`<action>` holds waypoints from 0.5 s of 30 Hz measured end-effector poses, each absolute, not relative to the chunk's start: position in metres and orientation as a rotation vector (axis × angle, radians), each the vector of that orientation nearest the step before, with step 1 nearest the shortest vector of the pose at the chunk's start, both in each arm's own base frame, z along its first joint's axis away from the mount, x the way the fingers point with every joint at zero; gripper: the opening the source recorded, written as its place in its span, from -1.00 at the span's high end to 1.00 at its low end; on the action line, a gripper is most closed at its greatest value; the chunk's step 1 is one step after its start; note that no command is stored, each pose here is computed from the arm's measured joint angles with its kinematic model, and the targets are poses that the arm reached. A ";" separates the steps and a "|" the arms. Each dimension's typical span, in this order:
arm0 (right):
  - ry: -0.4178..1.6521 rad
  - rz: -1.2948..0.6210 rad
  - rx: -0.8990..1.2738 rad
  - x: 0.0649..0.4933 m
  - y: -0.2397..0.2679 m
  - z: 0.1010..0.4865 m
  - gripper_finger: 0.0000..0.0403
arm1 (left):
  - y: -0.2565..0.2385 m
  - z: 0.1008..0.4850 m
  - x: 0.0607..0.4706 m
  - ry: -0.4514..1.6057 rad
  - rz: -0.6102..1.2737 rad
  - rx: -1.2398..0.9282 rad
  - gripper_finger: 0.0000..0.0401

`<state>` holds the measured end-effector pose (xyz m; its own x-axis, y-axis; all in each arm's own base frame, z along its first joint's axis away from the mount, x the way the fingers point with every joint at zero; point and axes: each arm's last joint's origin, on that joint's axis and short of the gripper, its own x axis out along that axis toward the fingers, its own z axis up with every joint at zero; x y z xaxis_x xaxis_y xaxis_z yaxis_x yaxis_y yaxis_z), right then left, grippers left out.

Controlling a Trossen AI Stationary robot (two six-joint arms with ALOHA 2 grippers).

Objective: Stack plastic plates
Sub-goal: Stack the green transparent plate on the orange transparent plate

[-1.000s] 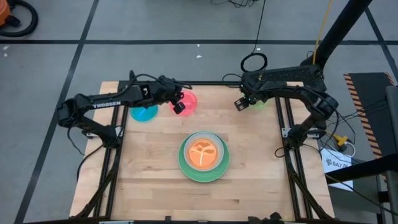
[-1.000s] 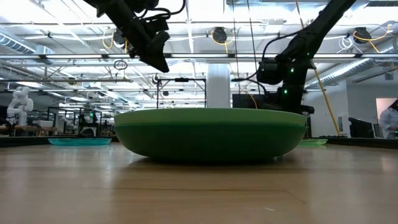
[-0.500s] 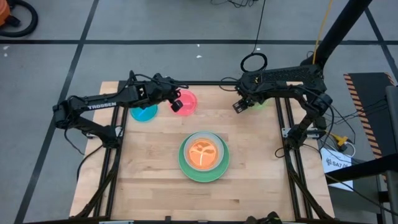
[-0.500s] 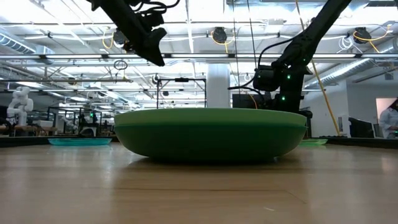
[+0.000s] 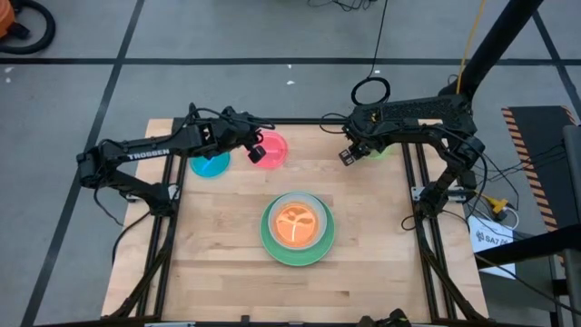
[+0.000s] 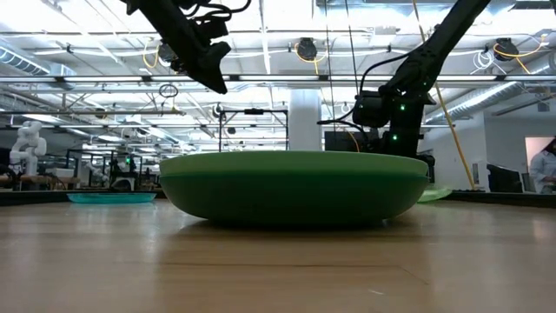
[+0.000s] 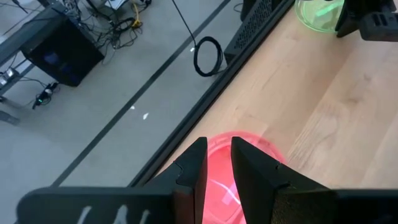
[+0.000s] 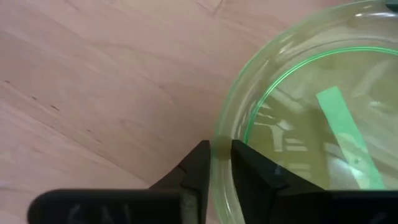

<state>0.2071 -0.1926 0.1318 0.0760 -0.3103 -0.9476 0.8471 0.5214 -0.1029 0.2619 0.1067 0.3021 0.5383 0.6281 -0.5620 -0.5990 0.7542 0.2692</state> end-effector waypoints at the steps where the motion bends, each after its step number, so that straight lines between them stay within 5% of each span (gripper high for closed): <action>1: 1.195 -0.939 0.561 0.207 -0.193 0.132 0.75 | 0.107 0.302 0.262 0.687 0.730 0.046 0.60; 15: 1.207 -0.925 0.540 0.207 -0.193 0.132 0.93 | 0.107 0.302 0.262 0.694 0.730 0.047 0.60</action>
